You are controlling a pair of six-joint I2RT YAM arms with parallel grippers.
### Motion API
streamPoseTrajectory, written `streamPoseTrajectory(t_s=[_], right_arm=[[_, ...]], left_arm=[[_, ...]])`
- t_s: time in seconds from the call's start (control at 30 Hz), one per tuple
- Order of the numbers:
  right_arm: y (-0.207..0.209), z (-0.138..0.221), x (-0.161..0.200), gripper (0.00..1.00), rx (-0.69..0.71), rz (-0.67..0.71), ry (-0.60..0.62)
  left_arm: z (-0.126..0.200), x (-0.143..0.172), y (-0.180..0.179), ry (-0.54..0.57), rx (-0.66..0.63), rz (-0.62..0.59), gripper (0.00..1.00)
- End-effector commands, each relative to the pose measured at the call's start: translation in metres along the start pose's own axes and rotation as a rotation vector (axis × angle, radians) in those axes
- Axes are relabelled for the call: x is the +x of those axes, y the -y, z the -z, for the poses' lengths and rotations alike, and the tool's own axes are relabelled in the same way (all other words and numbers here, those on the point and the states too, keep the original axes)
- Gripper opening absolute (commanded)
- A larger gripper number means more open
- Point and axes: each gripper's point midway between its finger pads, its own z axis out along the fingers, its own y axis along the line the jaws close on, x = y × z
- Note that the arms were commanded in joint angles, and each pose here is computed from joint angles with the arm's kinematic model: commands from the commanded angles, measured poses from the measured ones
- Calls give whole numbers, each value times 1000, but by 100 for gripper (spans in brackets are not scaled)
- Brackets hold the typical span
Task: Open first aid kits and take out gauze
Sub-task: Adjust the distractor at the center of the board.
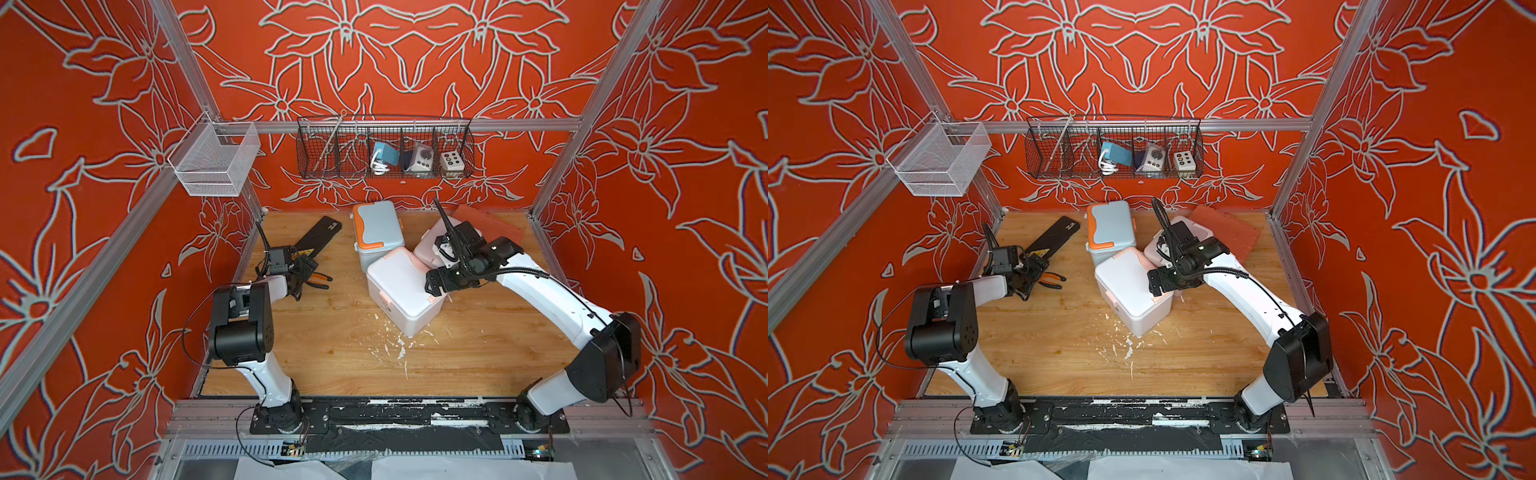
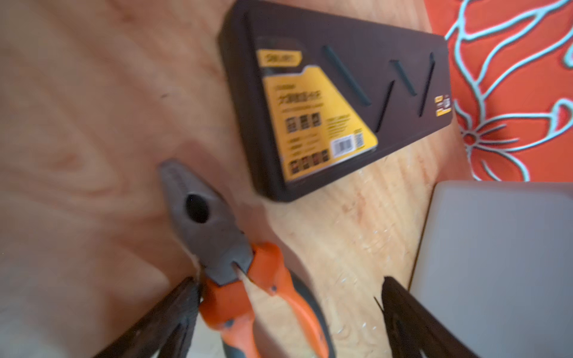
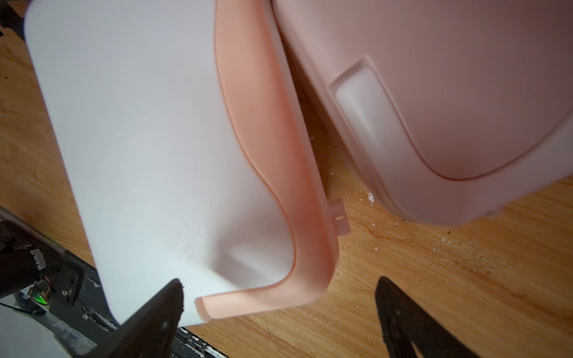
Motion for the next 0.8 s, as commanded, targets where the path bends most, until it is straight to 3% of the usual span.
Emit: streamPoseTrajectory(t_s=[0.0, 0.23, 0.47, 0.6, 0.77], right_arm=[[3, 5, 3, 97, 14, -25, 4], [3, 11, -4, 98, 24, -58, 24], [11, 25, -16, 98, 74, -112, 94], [10, 23, -23, 98, 74, -69, 111], [4, 14, -23, 98, 30, -25, 64]], left_arm=[[-7, -8, 17, -12, 54, 15, 89], [8, -4, 37, -25, 95, 7, 89], [34, 32, 3, -39, 2, 21, 89], [26, 52, 1, -85, 18, 16, 89], [0, 61, 37, -153, 89, -42, 89]])
